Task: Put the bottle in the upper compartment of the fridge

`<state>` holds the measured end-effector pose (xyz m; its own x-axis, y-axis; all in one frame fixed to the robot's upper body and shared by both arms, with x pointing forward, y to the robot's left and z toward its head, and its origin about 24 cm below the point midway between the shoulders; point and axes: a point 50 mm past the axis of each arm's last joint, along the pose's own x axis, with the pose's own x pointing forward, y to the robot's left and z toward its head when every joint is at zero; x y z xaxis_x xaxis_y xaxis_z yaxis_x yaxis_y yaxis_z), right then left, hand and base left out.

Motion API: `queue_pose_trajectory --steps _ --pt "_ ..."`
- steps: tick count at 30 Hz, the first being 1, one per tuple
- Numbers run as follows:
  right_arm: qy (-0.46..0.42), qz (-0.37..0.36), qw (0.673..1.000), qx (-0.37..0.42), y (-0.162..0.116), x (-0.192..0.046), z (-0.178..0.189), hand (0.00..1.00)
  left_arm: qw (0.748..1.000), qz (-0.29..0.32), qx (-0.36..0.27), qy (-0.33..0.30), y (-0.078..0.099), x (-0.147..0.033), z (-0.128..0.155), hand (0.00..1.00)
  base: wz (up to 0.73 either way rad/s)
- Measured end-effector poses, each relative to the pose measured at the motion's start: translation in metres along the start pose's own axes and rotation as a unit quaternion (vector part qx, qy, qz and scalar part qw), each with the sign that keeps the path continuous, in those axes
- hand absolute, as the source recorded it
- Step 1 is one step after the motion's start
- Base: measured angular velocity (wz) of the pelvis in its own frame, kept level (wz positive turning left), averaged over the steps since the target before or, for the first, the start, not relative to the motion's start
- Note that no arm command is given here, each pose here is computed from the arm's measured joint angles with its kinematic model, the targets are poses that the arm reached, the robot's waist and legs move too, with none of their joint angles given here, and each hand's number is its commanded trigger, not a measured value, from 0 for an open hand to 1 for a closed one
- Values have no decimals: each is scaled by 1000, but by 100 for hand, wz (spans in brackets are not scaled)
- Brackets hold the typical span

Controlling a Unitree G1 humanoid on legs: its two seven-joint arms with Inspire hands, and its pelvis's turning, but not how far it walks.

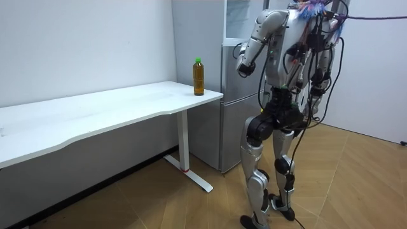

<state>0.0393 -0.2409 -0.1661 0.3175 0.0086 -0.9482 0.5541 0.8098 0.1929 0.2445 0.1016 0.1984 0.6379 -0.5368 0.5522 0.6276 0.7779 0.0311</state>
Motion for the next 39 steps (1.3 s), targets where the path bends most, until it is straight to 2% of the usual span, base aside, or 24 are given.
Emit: queue_pose_trajectory --steps 4,8,11,13,16,23,29,31,35,39 --pt "-4 -4 1000 -1 -4 -2 -6 0 995 65 45 -61 17 -19 28 0 18" --pt "-4 -7 1000 -7 -6 -3 -10 0 985 125 92 -77 30 -37 41 0 19" --pt "-5 -13 1000 -4 -10 -5 -17 0 967 189 131 -105 45 -51 56 0 14" --pt "-6 -17 1000 7 -13 -7 -22 0 947 250 160 -119 55 -72 66 0 17" --pt "-10 -22 999 21 -15 -8 -27 0 922 314 194 -115 65 -91 72 0 13" --pt "-8 -31 999 35 -21 -12 -35 0 872 417 229 -117 80 -124 85 0 10" --pt "-10 -38 998 48 -28 -16 -40 0 836 500 221 -43 91 -160 65 0 4" --pt "-10 -47 998 52 -30 -17 -41 0 814 544 203 9 95 -183 47 0 12" --pt "-3 -52 997 58 -32 -18 -42 0 775 601 176 86 96 -216 19 0 10" --pt "2 -52 996 69 -32 -18 -45 0 722 657 146 157 91 -253 -7 0 4"
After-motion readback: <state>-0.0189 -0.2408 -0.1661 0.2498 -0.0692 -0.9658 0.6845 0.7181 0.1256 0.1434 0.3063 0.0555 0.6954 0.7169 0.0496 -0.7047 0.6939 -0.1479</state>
